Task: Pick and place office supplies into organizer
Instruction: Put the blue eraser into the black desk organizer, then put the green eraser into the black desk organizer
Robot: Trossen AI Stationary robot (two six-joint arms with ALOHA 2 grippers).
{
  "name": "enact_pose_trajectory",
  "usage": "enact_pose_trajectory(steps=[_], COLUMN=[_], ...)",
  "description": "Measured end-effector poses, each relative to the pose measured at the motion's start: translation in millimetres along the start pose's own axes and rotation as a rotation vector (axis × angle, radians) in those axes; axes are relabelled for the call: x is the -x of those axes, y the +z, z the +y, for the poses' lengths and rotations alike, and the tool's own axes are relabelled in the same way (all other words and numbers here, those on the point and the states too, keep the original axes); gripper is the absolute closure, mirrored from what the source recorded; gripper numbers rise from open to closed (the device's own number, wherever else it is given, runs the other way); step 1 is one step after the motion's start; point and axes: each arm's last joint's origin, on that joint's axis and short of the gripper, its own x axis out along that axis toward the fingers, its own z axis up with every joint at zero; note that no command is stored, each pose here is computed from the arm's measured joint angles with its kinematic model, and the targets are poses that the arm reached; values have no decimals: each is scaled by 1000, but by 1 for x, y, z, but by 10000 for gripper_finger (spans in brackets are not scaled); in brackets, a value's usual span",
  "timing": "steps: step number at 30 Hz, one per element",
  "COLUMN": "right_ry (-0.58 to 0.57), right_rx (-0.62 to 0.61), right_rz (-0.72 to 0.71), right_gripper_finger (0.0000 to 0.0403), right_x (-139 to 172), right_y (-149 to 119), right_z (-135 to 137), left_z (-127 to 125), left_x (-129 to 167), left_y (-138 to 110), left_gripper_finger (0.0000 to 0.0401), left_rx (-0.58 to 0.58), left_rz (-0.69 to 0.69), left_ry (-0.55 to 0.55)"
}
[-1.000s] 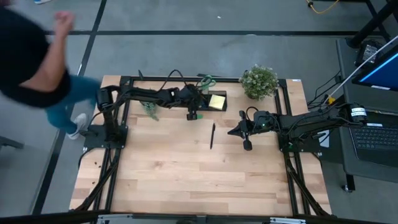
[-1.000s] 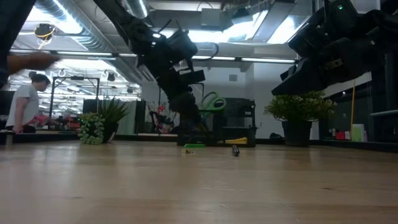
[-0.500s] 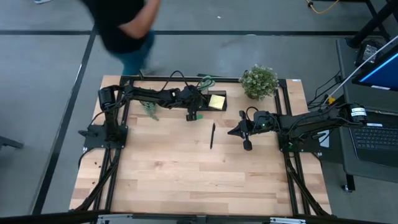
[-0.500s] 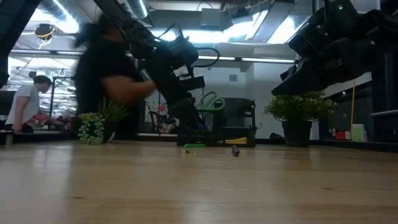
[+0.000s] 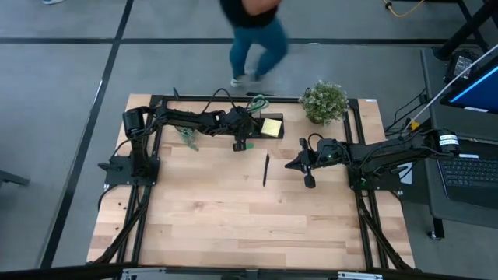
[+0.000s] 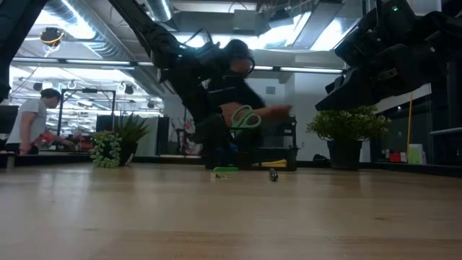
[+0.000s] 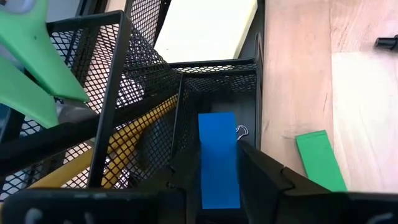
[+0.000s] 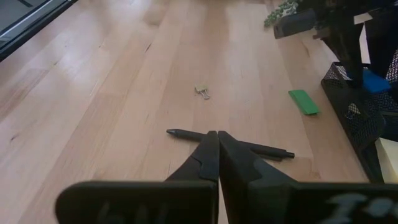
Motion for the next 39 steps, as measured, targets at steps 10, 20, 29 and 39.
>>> enact_pose_trajectory(steps=[10,20,29,39], right_ry=[0,0,0,0], right_rx=[-1,0,0,-1], right_rz=[0,0,0,0], right_gripper_finger=[397,397,397,397], right_x=[0,0,0,0], right_y=[0,0,0,0], right_z=[0,0,0,0], left_z=[0,-4,-32,-65], left_x=[0,19,42,47], left_y=[0,13,30,24], left_gripper_finger=[286,309,331,330], left_rx=[2,-15,-80,-54], left_rz=[2,-61,-121,-10], left_ry=[6,10,-46,-142])
